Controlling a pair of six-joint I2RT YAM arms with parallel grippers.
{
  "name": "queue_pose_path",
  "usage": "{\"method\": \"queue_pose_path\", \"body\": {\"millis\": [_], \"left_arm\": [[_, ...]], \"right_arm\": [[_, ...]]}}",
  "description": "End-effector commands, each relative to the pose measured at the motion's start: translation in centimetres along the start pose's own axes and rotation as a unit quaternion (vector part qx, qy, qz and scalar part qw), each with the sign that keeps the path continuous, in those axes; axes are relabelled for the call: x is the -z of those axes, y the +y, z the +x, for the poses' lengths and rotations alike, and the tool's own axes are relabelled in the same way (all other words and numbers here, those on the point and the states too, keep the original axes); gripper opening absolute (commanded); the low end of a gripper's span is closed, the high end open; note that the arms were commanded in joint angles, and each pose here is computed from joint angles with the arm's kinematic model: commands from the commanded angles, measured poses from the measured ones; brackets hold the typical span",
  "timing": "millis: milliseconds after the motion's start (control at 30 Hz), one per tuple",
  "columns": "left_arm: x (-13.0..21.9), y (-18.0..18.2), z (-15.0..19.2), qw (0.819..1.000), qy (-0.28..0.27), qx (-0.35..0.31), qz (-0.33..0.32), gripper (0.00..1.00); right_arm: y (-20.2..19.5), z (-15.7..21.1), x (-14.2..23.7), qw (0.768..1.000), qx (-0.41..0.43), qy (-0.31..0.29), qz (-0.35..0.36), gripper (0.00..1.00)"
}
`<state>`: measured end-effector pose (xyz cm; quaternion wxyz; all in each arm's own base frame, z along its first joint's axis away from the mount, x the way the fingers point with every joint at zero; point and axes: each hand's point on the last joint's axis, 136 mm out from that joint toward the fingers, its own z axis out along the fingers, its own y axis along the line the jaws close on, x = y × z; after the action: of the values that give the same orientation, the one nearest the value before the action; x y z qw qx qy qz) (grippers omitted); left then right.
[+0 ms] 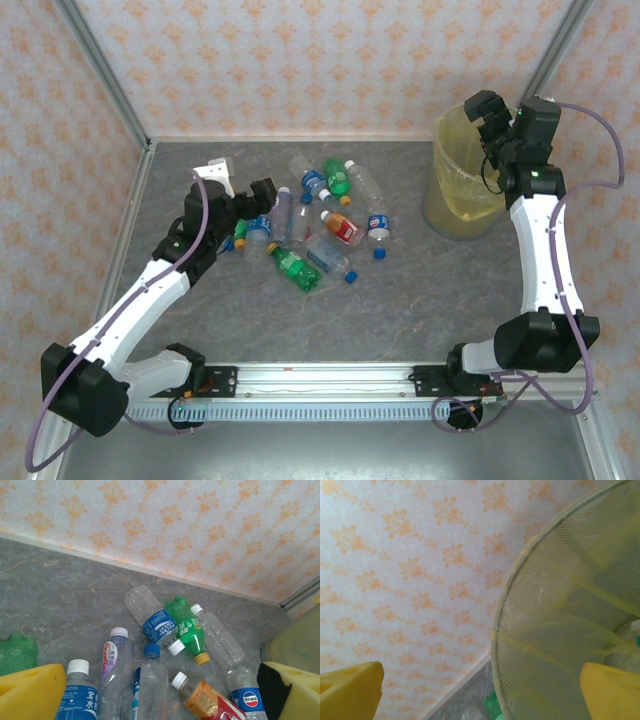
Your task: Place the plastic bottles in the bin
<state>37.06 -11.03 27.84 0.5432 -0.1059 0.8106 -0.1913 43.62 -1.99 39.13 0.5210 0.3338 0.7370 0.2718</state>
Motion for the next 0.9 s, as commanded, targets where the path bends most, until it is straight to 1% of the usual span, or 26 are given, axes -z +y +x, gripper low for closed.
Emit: {"method": "queue_pose_path", "body": {"millis": [0,67,167,267,367,533,700,867], "left_arm": [[-0.7,-0.5,-0.1,1.0,0.02,0.021,0.0,0.99],[-1.1,-0.9,0.2,0.999,0.035,0.024,0.004,0.99],[-1.8,-0.6,0.5,0.998,0.047,0.028,-0.008,0.98],[-2.4,0.0,0.8,0.997,0.059,0.027,-0.032,0.98],[-2.9,1.1,0.8,0.995,0.068,0.025,-0.072,0.99],[-3.4,5.2,0.7,0.984,0.075,0.052,-0.155,0.99],[-3.4,11.1,1.8,0.96,0.1,0.128,-0.23,0.99],[-2.7,14.8,3.5,0.939,0.108,0.175,-0.275,0.98]], "right_arm": [[2.2,0.5,1.6,0.997,0.049,0.013,-0.055,1.0],[2.7,1.2,2.0,0.995,0.066,0.022,-0.067,1.0],[4.0,2.6,2.9,0.991,0.097,0.03,-0.091,1.0],[5.1,4.6,3.4,0.984,0.134,0.046,-0.108,1.0],[6.2,6.9,3.8,0.975,0.164,0.067,-0.134,1.0],[8.2,10.4,4.4,0.959,0.207,0.09,-0.17,1.0],[9.4,12.8,4.6,0.95,0.226,0.108,-0.187,1.0],[9.4,14.3,4.6,0.944,0.243,0.123,-0.188,1.0]]}}
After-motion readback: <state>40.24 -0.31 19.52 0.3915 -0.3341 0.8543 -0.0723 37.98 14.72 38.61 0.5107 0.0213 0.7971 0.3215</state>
